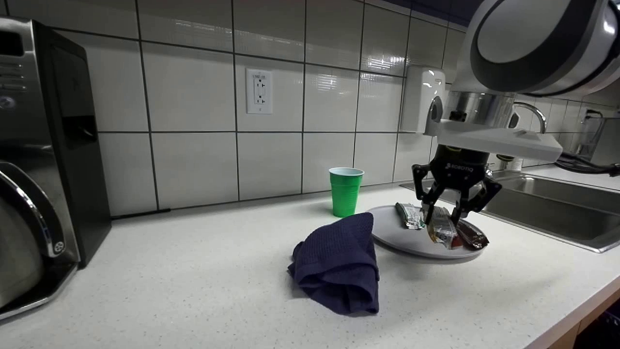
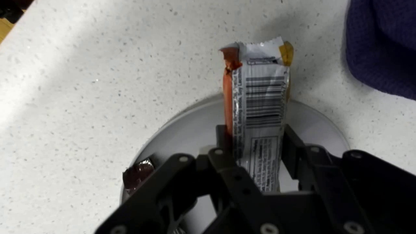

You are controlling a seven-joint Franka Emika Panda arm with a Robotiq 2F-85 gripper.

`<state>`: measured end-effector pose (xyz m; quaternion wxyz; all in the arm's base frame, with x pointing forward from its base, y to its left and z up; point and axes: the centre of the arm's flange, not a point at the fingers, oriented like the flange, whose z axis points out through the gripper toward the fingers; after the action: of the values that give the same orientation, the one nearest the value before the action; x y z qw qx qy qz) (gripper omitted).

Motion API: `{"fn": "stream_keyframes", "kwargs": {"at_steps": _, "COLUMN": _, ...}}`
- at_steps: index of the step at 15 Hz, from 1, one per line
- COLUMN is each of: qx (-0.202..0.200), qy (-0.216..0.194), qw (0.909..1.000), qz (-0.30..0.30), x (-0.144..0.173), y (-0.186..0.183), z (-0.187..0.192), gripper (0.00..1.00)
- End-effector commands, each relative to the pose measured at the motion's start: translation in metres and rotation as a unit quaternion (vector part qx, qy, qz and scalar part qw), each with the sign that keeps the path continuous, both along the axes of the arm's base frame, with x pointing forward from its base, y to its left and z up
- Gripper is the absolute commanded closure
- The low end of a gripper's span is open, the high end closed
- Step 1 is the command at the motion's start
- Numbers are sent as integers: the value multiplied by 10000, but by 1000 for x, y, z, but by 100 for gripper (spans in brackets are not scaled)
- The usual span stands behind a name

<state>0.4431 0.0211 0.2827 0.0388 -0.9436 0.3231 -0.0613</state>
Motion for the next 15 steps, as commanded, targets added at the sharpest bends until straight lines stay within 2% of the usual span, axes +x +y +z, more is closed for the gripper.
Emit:
{"fn": "stream_keyframes", "kwargs": {"at_steps": 1, "qx": -4, "qy": 98, "qw": 9999, "qz": -118, "x": 29, "y": -12, "z": 0, "gripper": 83}}
{"fn": "stream_keyframes", "kwargs": {"at_steps": 10, "qx": -1, "qy": 128, "qw": 9991, "qz": -407, "x": 77, "y": -37, "z": -31, "gripper": 83}}
{"fn": "stream_keyframes", "kwargs": {"at_steps": 15, "qx": -23, "qy": 110, "qw": 9994, "qz": -341, "x": 81, "y": -30, "z": -38, "gripper": 83}}
